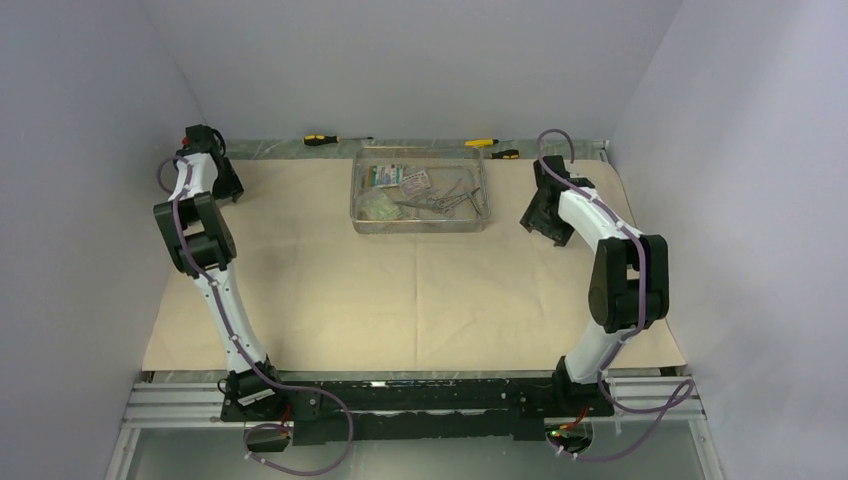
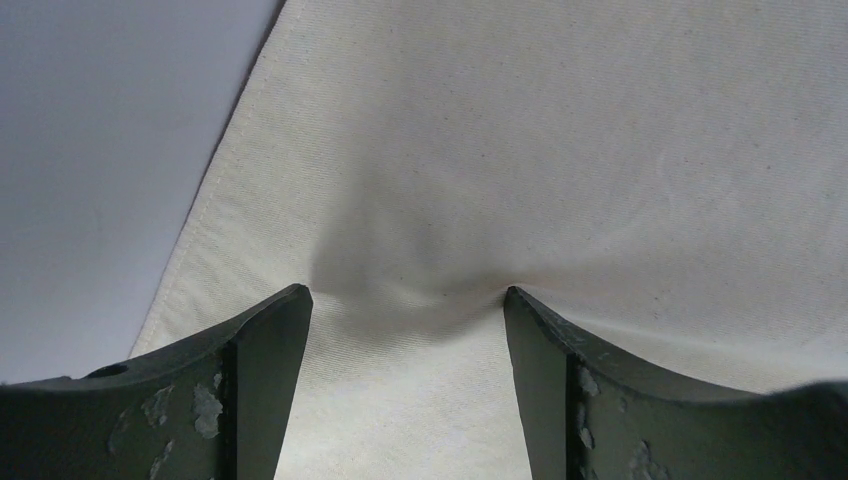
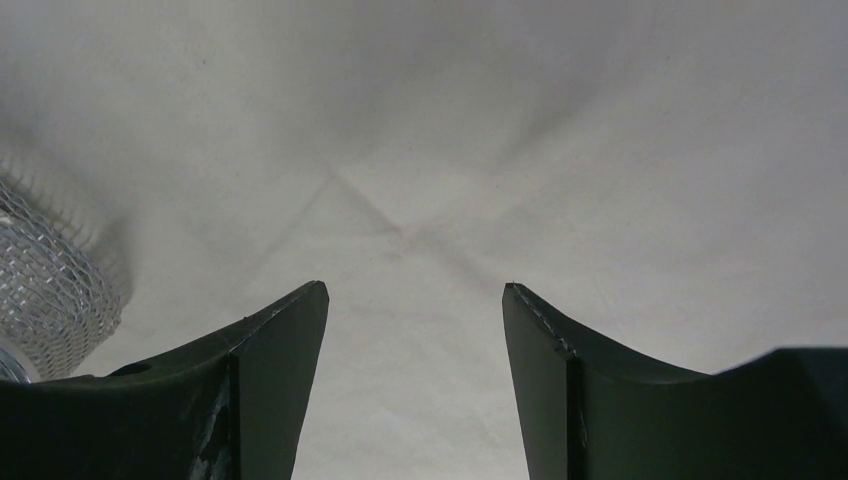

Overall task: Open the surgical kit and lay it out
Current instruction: Smooth out the surgical kit at the center of the board.

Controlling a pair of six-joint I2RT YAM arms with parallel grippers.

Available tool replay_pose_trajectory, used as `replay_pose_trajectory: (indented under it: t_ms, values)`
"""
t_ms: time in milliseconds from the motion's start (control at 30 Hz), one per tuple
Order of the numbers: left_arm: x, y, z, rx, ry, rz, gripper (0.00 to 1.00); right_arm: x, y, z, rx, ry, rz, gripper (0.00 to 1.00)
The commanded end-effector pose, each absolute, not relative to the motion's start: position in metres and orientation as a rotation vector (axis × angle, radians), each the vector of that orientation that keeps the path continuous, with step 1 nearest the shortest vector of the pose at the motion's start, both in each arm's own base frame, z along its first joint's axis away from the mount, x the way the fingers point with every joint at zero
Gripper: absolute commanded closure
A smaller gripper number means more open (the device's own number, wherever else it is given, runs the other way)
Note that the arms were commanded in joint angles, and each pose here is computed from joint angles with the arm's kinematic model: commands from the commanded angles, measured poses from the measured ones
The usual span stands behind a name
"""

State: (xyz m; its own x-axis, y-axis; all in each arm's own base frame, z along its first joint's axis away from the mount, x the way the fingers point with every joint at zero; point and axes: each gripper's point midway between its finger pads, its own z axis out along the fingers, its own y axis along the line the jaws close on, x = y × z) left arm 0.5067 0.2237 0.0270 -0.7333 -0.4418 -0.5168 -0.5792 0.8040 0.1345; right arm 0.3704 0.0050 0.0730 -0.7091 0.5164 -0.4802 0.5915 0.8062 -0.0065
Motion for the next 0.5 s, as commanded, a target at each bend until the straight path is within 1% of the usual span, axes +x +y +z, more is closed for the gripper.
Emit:
replay_pose_trajectory:
  t_ms: [0,100,233,367,433,467]
  values:
    - [0.442,0.272,-0.031,-0.838,2.716,0.667,0.24,0.388,-0.009,0.090,0.807,2.469,-0.249,0.32]
    - [0.461,0.265,-0.008,-0.787,2.671,0.594,0.24,0.394,-0.012,0.094,0.810,2.450,-0.235,0.32]
    - [0.502,0.239,0.050,-0.608,2.556,0.468,0.20,0.401,-0.014,0.103,0.807,2.426,-0.222,0.32]
    - [0.523,0.235,0.101,-0.597,2.408,0.434,0.18,0.405,-0.011,0.106,0.789,2.431,-0.194,0.32]
    - [0.530,0.236,0.107,-0.605,2.370,0.425,0.18,0.404,-0.012,0.104,0.799,2.432,-0.195,0.32]
    - [0.533,0.235,0.103,-0.607,2.368,0.414,0.21,0.403,-0.010,0.102,0.805,2.438,-0.189,0.32]
